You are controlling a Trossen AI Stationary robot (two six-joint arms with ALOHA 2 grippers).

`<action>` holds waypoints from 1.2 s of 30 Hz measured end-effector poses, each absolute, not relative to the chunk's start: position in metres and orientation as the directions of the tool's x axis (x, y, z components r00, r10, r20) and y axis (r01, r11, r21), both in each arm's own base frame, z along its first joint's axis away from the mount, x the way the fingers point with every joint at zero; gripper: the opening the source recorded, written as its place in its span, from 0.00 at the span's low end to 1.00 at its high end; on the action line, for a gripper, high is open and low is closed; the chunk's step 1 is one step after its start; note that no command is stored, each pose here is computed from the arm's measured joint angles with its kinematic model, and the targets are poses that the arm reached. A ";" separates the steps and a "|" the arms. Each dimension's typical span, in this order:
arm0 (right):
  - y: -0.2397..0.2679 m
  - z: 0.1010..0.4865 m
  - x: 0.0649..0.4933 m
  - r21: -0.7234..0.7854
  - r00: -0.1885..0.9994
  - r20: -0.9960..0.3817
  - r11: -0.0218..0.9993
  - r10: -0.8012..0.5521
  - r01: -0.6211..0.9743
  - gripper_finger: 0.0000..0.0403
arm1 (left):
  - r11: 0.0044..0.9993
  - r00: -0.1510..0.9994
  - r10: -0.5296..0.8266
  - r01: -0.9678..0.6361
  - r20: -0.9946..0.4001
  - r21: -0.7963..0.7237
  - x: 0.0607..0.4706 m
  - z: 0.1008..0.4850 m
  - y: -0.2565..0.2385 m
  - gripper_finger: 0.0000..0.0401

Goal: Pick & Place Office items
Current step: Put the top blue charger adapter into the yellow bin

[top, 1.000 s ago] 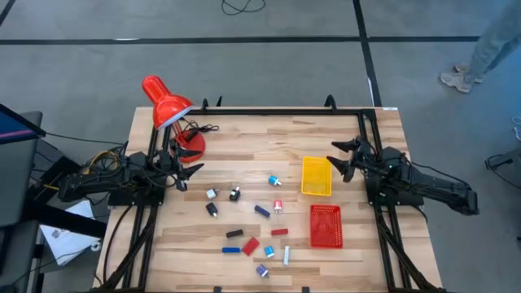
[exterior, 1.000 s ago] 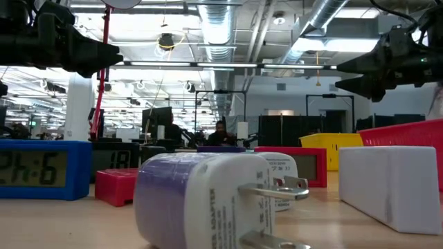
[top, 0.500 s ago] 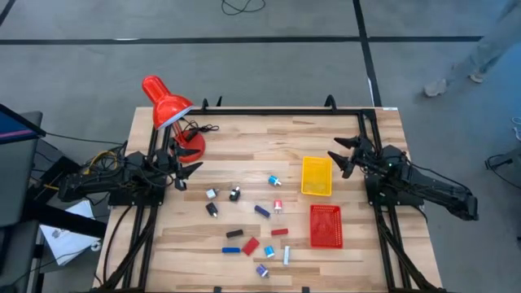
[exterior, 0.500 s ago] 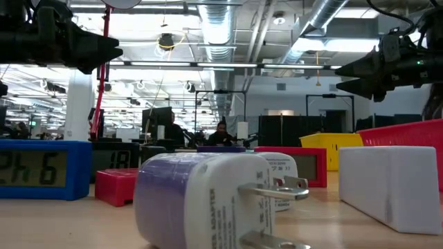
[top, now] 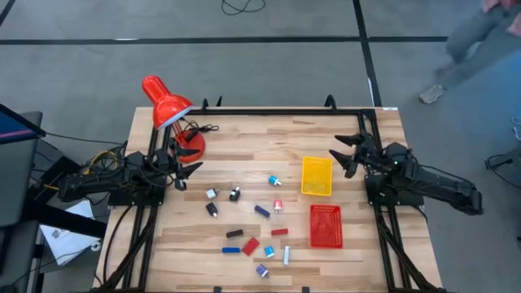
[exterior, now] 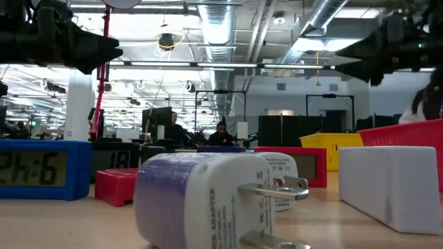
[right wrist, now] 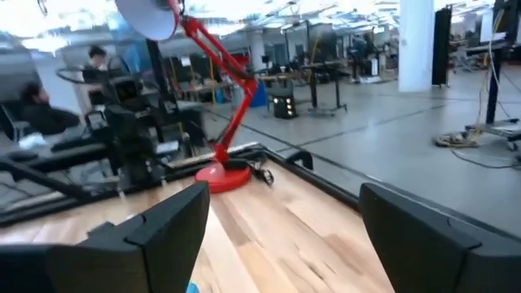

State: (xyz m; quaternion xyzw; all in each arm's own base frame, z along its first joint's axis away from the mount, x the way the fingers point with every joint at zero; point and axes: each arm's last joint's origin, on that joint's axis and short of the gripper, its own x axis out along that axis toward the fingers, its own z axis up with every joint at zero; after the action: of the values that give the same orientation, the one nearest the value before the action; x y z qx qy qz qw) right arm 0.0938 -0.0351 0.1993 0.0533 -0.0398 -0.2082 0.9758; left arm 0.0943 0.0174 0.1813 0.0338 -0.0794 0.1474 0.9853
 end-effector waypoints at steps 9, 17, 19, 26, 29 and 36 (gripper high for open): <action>-0.036 0.231 0.128 0.025 0.890 -0.108 0.894 -0.443 0.448 0.75 | 0.954 0.944 0.285 -0.296 0.166 0.043 0.094 0.181 0.017 0.52; -0.035 0.251 0.172 -0.004 0.862 -0.219 0.884 -0.457 0.467 0.75 | 0.954 0.944 0.285 -0.296 0.166 0.043 0.094 0.181 0.017 0.52; -0.035 0.253 0.182 -0.019 0.856 -0.243 0.884 -0.456 0.466 0.75 | 0.954 0.944 0.285 -0.296 0.166 0.043 0.094 0.181 0.017 0.52; -0.031 0.248 0.209 -0.047 0.848 -0.319 0.901 -0.422 0.431 0.75 | 0.954 0.944 0.285 -0.296 0.166 0.043 0.094 0.181 0.017 0.52; -0.027 0.244 0.216 -0.056 0.847 -0.344 0.909 -0.405 0.413 0.75 | 0.954 0.944 0.285 -0.296 0.166 0.043 0.094 0.181 0.017 0.52; -0.020 0.238 0.231 -0.041 0.844 -0.385 0.920 -0.375 0.390 0.75 | 0.954 0.944 0.285 -0.296 0.166 0.043 0.094 0.181 0.017 0.52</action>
State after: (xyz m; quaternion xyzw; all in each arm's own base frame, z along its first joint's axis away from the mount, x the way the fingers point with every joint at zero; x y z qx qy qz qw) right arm 0.2310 -0.0204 0.2382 0.0195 0.1962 -0.1992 0.9599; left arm 0.0943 0.0174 0.1811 0.0339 -0.0790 0.1475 0.9853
